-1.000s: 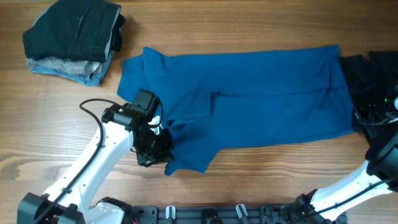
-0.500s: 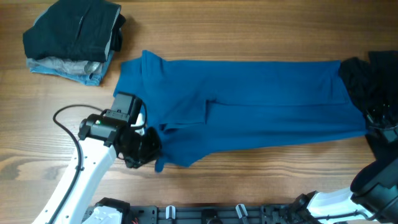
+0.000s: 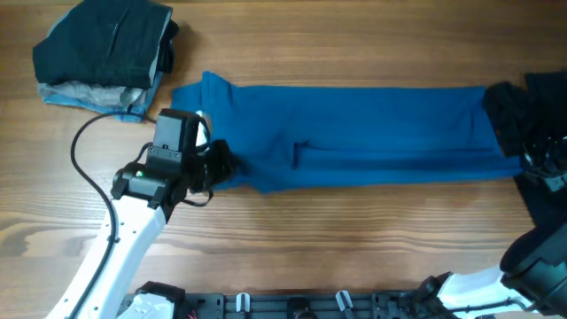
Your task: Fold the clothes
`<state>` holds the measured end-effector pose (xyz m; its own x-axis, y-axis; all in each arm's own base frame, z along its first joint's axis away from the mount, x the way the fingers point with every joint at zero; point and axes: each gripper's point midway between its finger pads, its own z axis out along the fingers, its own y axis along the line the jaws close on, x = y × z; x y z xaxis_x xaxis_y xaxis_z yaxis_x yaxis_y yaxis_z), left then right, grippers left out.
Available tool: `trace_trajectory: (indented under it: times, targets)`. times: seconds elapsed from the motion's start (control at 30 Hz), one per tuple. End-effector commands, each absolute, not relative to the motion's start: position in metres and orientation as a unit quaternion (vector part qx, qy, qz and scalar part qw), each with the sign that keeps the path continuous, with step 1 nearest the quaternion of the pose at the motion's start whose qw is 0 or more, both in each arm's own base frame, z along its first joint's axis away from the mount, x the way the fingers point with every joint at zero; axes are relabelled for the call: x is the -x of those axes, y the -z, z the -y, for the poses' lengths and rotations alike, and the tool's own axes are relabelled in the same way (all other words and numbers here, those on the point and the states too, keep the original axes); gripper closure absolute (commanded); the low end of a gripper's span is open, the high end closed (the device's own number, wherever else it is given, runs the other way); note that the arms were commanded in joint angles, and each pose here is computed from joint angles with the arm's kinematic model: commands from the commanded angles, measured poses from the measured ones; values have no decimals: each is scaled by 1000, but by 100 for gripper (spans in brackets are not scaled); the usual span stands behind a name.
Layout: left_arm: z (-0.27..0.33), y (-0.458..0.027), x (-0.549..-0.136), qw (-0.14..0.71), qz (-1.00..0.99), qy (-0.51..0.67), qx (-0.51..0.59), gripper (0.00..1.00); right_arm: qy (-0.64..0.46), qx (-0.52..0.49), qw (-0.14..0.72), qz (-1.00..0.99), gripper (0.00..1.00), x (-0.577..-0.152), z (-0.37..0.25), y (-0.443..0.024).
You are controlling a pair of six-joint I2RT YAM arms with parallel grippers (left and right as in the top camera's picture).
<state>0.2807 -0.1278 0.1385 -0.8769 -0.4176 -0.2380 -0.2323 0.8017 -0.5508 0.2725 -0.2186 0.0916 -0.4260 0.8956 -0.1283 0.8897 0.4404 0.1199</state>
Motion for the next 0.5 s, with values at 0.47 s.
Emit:
trace_trajectory:
  times: [0.47]
  targets:
    - [110,-121,-350,284,-929,188,142,96,-134,-472,169,-855,87,-385,179,-56]
